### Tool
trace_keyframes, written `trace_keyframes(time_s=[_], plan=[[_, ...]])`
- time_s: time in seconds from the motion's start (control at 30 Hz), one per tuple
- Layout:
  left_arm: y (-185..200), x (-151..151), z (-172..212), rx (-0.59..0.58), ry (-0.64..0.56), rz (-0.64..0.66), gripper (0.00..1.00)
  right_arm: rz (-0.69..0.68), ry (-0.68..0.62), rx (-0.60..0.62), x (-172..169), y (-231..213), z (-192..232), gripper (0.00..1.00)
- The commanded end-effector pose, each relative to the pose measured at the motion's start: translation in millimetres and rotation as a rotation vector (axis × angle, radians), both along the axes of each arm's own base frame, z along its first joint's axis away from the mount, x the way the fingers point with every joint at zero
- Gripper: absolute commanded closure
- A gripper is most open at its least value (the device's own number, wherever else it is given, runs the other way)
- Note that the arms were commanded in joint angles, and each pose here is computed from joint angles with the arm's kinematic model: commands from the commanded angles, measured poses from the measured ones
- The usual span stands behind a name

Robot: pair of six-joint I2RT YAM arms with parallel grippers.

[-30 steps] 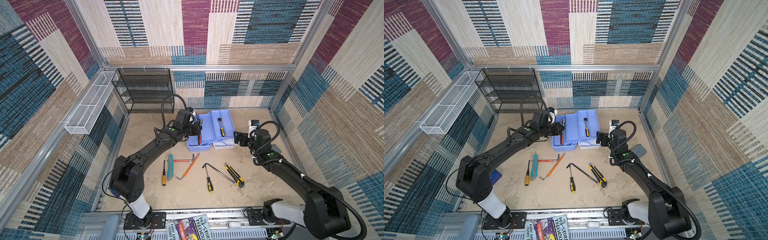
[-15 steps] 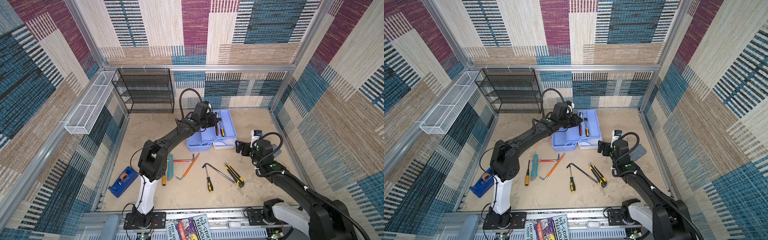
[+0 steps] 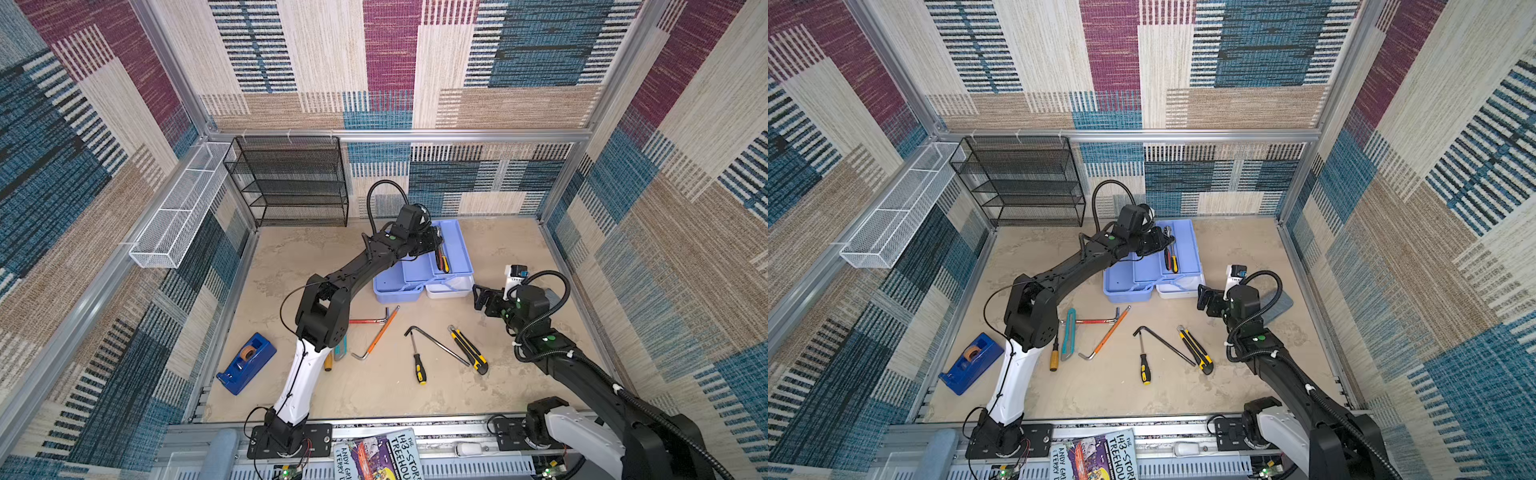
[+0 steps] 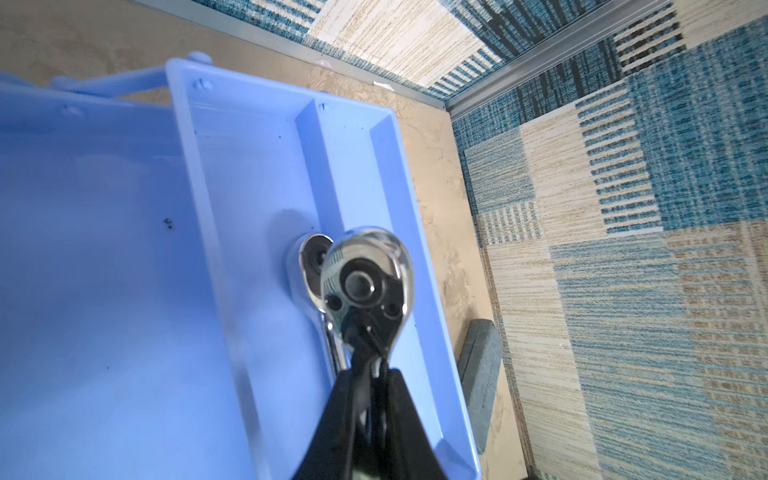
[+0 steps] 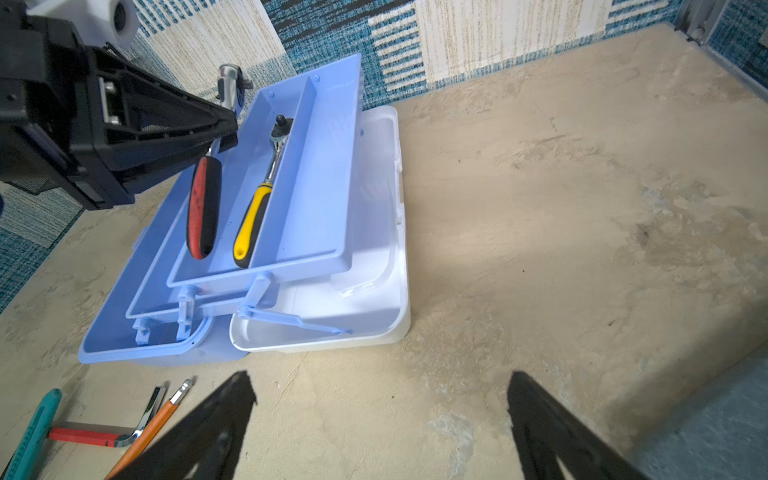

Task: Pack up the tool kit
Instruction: 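Lower the red-handled ratchet into the top tray and open the left gripper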

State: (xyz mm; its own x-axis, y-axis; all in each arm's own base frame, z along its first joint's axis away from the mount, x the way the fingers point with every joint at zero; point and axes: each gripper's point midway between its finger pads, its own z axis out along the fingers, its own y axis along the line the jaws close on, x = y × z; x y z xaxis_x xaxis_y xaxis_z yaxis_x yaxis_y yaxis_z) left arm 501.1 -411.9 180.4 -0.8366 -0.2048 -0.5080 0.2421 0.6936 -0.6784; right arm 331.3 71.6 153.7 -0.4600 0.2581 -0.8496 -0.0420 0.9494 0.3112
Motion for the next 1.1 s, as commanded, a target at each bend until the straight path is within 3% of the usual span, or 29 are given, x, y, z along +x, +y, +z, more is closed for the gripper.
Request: trace_keyframes(time_s=[0.0, 0.03, 0.2, 0.4, 0.7, 0.9, 1.07], plan=[[6.6, 3.5, -3.4, 0.057, -0.023, 0.017, 1.0, -0.041, 0.0, -0.001, 2.2, -6.1, 4.2, 0.04], [7.0, 3.2, -4.7, 0.067, -0.027, 0.019, 0.97, -0.037, 0.005, -0.001, 1.6, -5.3, 4.0, 0.04], [9.8, 2.4, -8.1, 0.091, -0.027, 0.018, 0.64, -0.05, 0.032, -0.006, -1.0, -7.8, 1.3, 0.1], [4.5, -3.4, -1.5, 0.078, -0.037, -0.023, 0.46, -0.017, 0.107, 0.007, -4.2, -0.6, -12.2, 0.19], [7.4, -23.5, 39.1, 0.118, -0.145, -0.082, 0.12, 0.054, 0.145, 0.022, -17.7, 22.5, -11.3, 0.25], [32.0, -44.0, 50.6, 0.187, -0.208, -0.07, 0.01, 0.136, 0.186, 0.03, -33.7, 69.3, -10.9, 0.27], [70.4, -65.6, 47.9, 0.254, -0.257, 0.0, 0.01, 0.167, 0.234, 0.041, -50.0, 107.4, -18.2, 0.31]])
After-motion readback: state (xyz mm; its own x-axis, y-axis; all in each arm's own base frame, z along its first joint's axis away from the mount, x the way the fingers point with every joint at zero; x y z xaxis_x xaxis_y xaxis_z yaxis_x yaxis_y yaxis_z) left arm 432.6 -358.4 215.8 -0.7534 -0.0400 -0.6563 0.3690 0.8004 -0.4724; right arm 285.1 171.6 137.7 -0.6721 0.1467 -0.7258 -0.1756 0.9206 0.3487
